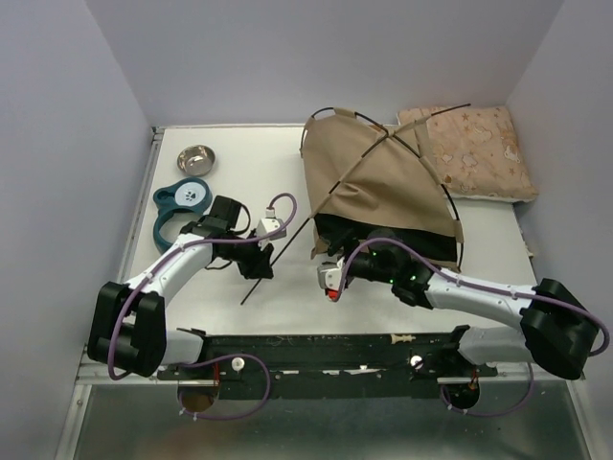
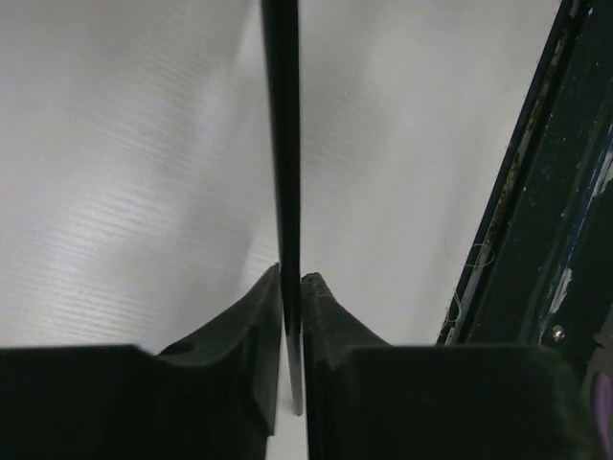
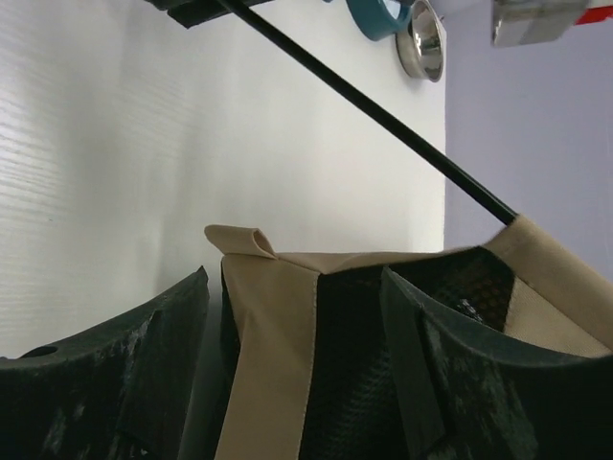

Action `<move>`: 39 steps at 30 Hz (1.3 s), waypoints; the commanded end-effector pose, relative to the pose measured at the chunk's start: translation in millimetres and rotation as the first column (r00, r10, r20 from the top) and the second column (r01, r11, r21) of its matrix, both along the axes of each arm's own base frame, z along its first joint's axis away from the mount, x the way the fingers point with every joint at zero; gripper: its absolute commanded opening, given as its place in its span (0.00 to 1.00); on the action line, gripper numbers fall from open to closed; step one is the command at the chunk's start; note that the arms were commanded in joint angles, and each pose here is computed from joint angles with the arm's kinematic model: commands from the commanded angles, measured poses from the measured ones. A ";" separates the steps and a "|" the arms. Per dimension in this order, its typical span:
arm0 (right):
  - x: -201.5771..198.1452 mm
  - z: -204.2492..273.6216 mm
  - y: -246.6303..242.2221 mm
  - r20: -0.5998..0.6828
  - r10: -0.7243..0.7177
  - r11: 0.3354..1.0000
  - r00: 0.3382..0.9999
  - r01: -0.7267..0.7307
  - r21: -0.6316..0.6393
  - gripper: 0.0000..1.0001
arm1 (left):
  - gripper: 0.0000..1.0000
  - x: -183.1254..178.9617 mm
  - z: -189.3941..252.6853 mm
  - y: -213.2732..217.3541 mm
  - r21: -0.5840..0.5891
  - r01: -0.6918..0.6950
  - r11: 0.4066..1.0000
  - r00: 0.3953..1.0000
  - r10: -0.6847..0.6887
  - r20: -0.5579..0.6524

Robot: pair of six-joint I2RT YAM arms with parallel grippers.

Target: Set up the pet tent

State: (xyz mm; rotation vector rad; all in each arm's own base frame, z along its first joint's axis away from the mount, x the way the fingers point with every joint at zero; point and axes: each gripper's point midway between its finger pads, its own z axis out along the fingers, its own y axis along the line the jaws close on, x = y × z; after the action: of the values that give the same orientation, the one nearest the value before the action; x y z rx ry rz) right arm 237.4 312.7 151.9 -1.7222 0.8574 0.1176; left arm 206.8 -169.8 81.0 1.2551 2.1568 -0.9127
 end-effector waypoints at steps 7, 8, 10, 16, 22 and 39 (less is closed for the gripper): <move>13.3 56.1 9.1 0.026 -0.053 0.995 0.998 0.051 0.087 0.80 | 0.00 6.1 42.0 -24.3 -0.086 0.058 0.995 0.993 -0.049 0.109; 12.4 70.2 6.1 -0.009 -0.066 0.993 0.998 0.066 0.100 0.80 | 0.00 6.2 45.3 -24.4 -0.092 0.058 0.994 0.991 -0.046 0.125; 11.1 111.4 1.2 -0.047 -0.081 0.981 0.996 0.088 0.174 0.78 | 0.00 8.8 48.1 -23.6 -0.093 0.045 0.995 0.987 -0.030 0.158; 40.4 151.3 -25.2 -0.159 -0.213 0.948 0.964 0.244 0.205 0.72 | 0.00 13.2 59.4 -26.5 -0.096 0.051 0.994 0.969 -0.026 0.247; 72.2 157.4 -47.7 -0.408 -0.256 0.925 0.876 0.345 0.158 0.73 | 0.00 16.7 74.5 -29.7 -0.102 0.046 0.994 0.958 -0.015 0.285; 72.6 128.0 -59.4 -0.492 -0.297 0.919 0.819 0.385 0.086 0.68 | 0.00 7.9 102.2 -42.7 -0.120 0.085 0.989 0.941 -0.040 0.336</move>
State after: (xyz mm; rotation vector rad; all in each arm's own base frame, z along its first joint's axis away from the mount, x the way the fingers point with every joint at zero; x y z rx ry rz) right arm 298.5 258.2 287.5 -1.3714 1.3887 0.3822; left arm 211.5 -201.9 155.2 1.2802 1.9044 -0.8080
